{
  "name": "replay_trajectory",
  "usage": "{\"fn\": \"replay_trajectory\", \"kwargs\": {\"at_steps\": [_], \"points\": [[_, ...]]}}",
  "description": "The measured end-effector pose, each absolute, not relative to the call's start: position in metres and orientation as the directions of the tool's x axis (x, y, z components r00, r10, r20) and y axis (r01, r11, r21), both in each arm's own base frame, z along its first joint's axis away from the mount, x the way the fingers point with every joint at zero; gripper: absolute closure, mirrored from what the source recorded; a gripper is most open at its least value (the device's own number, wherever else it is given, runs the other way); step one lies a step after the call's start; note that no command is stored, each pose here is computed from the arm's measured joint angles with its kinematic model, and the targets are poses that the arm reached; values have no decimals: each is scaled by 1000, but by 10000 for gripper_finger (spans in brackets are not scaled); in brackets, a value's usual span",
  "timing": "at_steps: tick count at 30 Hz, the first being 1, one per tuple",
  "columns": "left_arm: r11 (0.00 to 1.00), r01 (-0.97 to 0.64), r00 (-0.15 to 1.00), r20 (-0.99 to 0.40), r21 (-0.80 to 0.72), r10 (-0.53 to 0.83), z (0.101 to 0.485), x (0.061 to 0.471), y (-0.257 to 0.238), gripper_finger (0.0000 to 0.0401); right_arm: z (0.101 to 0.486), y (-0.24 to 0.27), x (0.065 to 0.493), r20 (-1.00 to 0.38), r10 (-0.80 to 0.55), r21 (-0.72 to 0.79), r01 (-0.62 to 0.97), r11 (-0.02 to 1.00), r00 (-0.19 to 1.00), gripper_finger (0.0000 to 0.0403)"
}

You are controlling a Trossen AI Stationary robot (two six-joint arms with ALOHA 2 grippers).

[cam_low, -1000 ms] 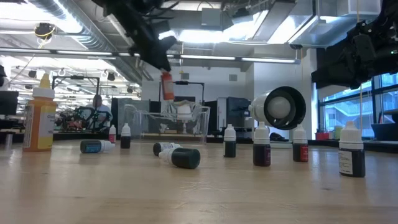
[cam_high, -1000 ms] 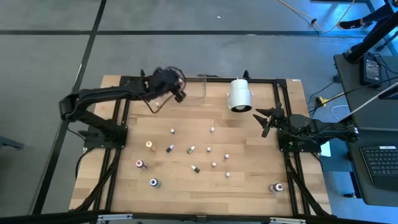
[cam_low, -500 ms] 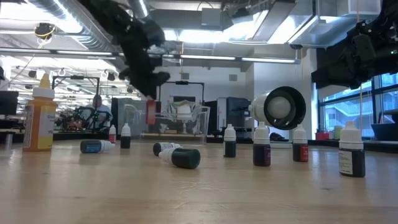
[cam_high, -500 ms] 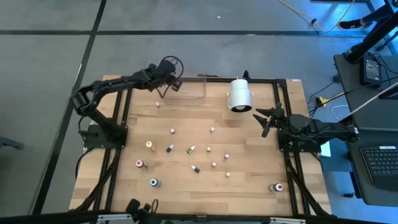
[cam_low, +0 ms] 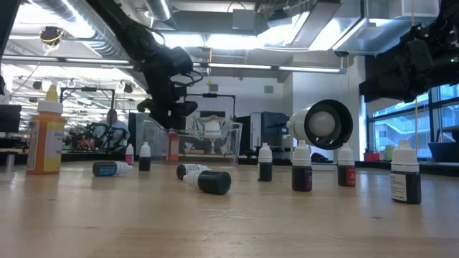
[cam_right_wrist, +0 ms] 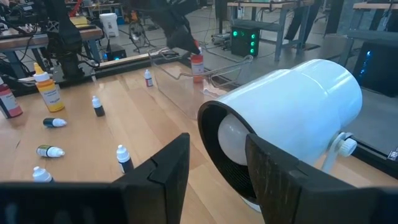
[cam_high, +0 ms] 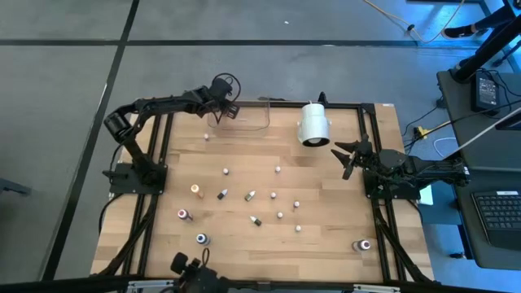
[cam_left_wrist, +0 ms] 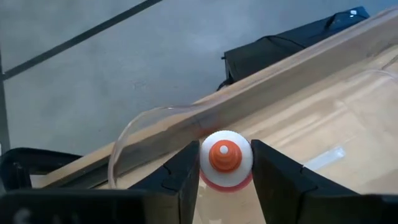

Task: Pick & Place food coloring
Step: Put the orange food coloring bottle into the transparent bin

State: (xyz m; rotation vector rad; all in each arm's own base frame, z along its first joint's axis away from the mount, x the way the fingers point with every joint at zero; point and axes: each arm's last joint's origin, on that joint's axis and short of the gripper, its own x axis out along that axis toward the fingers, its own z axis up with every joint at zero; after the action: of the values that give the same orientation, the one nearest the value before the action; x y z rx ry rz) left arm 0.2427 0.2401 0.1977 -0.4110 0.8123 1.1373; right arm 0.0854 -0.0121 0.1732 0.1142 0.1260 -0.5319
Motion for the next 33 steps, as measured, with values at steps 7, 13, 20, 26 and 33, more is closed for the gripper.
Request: {"fn": "replay_trajectory", "kwargs": {"at_steps": [7,13,20,26,33], "points": [[392,-913,184,-749,110,637,200,241,240,264,173,-12,85,-149,-498,76,512,856,854,244],[391,-915,201,-730,98,653,210,239,238,265,173,-12,85,-150,-497,75,511,856,855,244],[393,-914,201,-731,98,652,210,238,238,261,173,-12,85,-150,-497,75,511,856,855,244],[394,-914,203,-732,97,651,210,239,238,260,173,-12,85,-150,-497,75,511,856,855,244],[396,-913,204,-733,96,649,210,239,237,261,173,-12,85,-150,-497,75,511,856,855,244]]}}
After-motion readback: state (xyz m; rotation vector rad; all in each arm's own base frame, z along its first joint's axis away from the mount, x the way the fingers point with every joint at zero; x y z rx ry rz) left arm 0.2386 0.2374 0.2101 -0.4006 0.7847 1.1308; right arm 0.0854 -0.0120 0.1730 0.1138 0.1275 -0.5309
